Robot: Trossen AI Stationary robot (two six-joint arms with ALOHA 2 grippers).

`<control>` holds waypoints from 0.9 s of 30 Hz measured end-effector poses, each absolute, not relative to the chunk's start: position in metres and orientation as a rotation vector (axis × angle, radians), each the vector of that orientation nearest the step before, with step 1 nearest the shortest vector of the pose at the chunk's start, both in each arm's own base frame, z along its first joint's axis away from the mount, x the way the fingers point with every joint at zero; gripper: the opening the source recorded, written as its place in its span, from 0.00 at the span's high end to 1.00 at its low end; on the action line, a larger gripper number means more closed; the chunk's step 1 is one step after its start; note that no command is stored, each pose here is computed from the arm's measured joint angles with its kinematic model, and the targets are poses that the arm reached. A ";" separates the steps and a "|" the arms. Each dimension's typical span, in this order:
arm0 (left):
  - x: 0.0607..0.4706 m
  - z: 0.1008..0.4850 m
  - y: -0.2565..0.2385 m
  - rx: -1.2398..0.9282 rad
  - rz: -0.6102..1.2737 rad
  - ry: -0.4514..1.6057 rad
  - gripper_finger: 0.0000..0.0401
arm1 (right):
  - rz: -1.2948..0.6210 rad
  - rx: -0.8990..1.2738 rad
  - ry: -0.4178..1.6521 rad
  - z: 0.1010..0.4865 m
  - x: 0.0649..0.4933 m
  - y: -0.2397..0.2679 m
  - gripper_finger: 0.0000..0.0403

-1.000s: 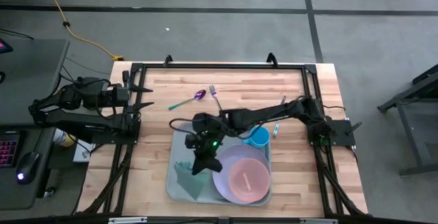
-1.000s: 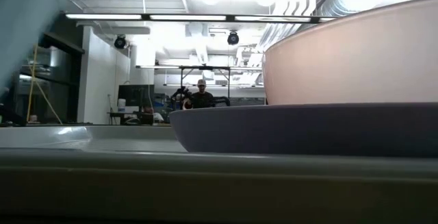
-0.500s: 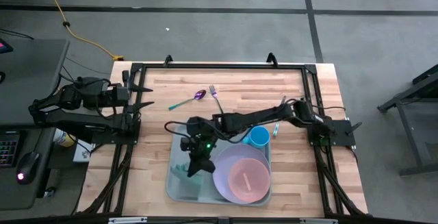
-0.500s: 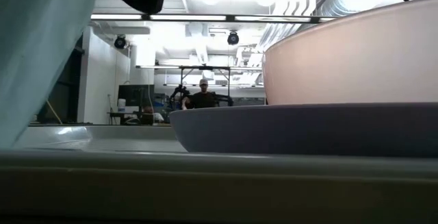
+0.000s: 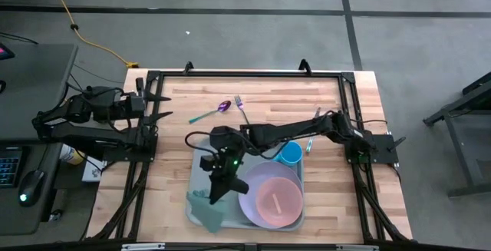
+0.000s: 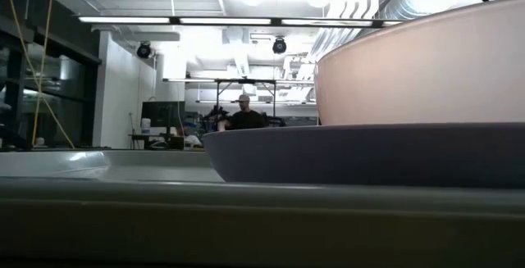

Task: Set up tray
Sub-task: Put the blue napkin on the serving tray to the left of the purple plate

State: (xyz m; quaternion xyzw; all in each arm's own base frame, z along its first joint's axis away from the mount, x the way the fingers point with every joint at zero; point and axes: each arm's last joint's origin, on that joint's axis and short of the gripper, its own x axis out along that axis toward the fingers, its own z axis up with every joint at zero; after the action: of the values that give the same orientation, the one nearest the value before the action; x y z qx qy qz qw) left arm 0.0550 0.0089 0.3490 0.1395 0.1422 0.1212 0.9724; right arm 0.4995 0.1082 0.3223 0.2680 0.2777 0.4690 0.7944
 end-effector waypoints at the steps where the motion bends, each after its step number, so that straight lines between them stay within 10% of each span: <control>1: 0.055 0.349 0.009 0.282 0.245 0.287 0.43 | 1.032 0.574 0.609 0.320 0.499 0.109 1.00; 27: 0.055 0.349 0.010 0.285 0.278 0.292 0.43 | 1.229 0.648 0.709 0.237 0.528 0.096 1.00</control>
State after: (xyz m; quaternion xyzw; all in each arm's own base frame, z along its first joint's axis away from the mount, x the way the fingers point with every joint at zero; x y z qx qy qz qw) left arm 0.0549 0.0098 0.3490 0.1413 0.1444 0.1375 0.9697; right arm 0.5277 0.0962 0.2373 0.2920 0.3198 0.5539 0.7111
